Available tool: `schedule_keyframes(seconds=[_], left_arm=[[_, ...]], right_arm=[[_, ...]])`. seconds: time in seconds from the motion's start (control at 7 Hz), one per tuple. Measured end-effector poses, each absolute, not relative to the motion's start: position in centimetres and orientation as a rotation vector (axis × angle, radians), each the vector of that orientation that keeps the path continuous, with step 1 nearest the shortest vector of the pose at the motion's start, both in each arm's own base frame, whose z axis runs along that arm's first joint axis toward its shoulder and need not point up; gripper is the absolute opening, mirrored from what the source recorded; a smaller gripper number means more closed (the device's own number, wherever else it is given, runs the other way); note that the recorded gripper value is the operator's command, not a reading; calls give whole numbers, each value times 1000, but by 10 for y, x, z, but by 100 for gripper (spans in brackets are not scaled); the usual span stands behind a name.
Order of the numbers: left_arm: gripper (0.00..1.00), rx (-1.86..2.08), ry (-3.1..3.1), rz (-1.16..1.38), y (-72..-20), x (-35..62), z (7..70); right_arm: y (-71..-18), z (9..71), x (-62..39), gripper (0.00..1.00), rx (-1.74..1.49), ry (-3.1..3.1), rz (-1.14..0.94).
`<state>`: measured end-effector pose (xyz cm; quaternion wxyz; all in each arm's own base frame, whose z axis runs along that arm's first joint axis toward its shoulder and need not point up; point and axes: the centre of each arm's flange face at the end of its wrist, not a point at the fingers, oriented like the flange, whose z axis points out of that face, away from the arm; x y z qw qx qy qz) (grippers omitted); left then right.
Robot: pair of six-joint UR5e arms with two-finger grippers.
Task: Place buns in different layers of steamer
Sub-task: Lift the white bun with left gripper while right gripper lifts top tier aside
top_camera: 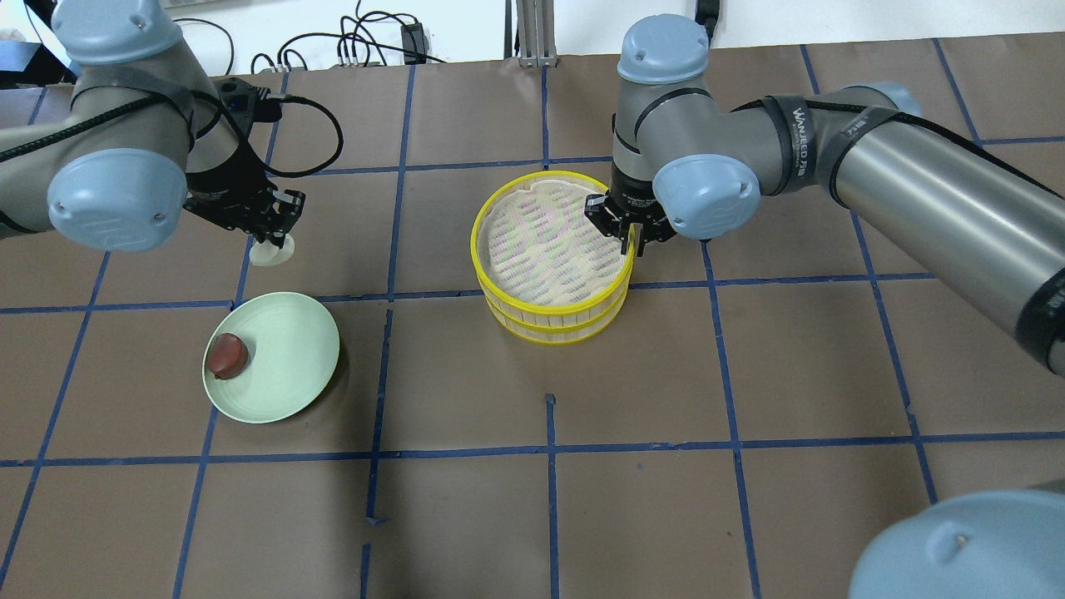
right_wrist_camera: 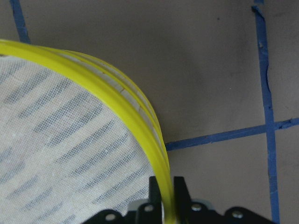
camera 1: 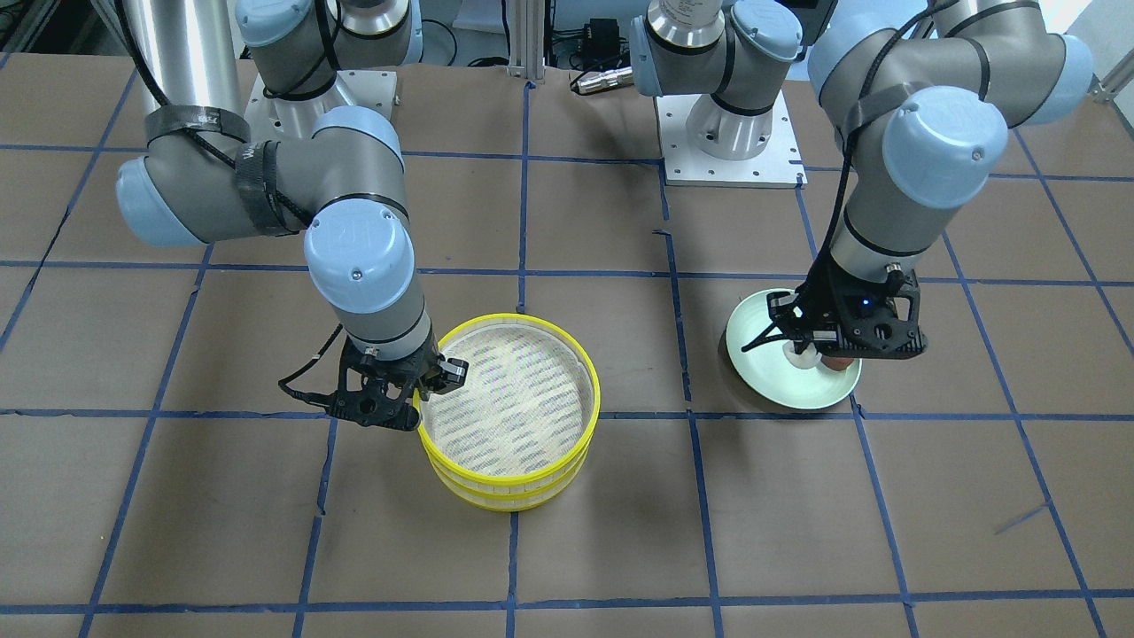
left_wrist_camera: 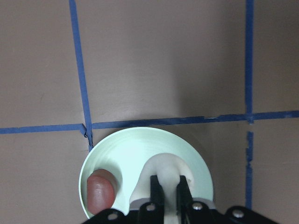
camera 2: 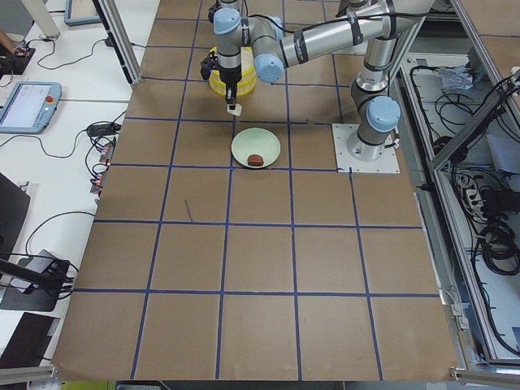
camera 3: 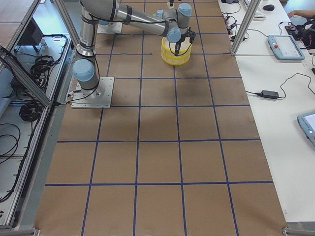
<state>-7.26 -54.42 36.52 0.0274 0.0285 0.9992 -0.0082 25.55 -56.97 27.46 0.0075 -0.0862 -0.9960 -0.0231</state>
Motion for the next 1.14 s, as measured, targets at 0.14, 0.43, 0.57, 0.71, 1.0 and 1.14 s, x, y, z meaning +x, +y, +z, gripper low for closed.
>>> schedule_keyframes(seconds=[0.14,0.43,0.57,0.71,1.0,1.14], left_arm=[[2,64,3134,-48,-545,-87,370],[2,35,3228,-69,-549,-103,360],[2,26,3262,-87,-554,-108,350],[2,8,3278,-99,-558,-117,343],[2,-111,3300,-171,-565,-160,336],[2,-182,3329,-207,-567,-191,330]], right_arm=[[-568,278,256,6,-262,-3111,-65],[-564,292,252,6,-233,-3079,-36],[-561,308,245,6,-184,-3073,-26],[-562,329,225,6,-111,-3059,-11],[-577,349,142,6,-25,-3005,-25],[-584,353,101,6,20,-2997,-40]])
